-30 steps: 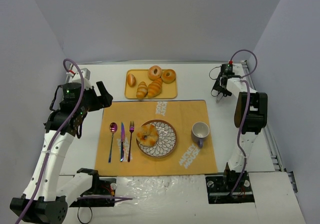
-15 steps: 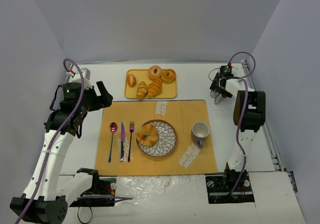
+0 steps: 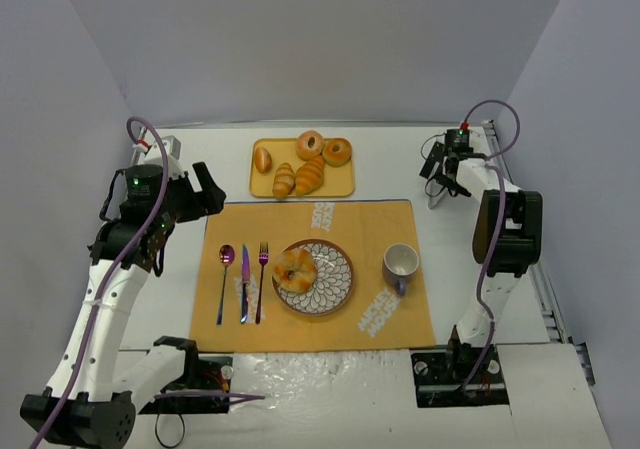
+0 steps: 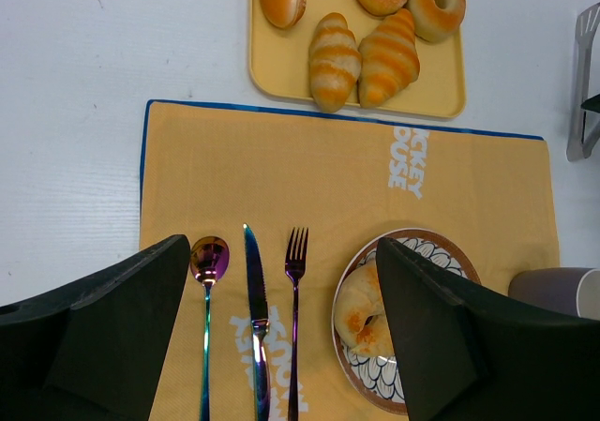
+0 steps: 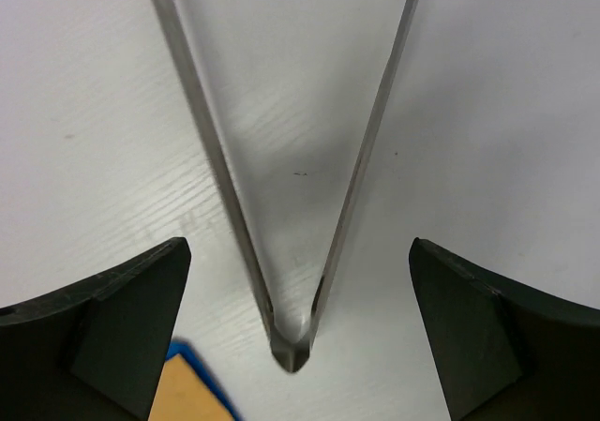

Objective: Place the bread

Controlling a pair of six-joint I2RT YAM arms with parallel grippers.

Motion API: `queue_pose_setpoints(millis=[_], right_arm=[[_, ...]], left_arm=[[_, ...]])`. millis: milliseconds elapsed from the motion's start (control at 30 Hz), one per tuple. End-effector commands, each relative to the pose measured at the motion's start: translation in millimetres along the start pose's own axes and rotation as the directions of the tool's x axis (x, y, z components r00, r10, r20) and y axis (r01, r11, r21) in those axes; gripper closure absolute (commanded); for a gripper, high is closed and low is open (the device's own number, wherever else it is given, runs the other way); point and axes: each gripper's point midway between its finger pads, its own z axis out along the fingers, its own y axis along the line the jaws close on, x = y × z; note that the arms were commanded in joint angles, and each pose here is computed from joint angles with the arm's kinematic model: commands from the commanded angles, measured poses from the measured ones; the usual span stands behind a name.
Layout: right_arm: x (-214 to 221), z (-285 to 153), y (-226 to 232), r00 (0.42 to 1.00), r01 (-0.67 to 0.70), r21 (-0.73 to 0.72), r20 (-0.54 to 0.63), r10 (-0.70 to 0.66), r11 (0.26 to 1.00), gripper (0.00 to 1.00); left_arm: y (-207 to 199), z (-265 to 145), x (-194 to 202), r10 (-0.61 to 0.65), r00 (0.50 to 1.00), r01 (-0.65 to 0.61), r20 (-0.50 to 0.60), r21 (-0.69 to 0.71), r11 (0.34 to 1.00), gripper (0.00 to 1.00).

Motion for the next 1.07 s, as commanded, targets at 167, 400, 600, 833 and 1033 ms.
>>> queue_pose_setpoints(millis=[167,400,600,833,1033], right_arm=[[-68,-174,63,0.946,0.044,-0.335,0.316,0.068,0.941,0.0],[-60,-256,92,0.925,0.099,-0.598,0.35,0.148,0.795,0.0],[-40,-316,115,0.913,0.201,-0.735,0.38,0.148,0.648,0.0],[-16,-342,127,0.908,0.255,-0.777,0.397,0.135,0.575,0.0],[-6,-340,132,0.913,0.261,-0.792,0.388,0.125,0.552,0.0]], left_arm=[[-7,-1,-21,0.002,0.997,-0.004,0.076,0.027,1.0,0.23],[-7,-2,-21,0.003,0.997,-0.005,0.08,0.027,1.0,0.23],[-7,-2,-22,0.003,0.997,-0.005,0.081,0.025,1.0,0.23],[-6,-2,-22,0.004,0.997,-0.006,0.082,0.02,1.0,0.23],[-5,-2,-22,0.005,0.997,-0.006,0.082,0.015,1.0,0.23]])
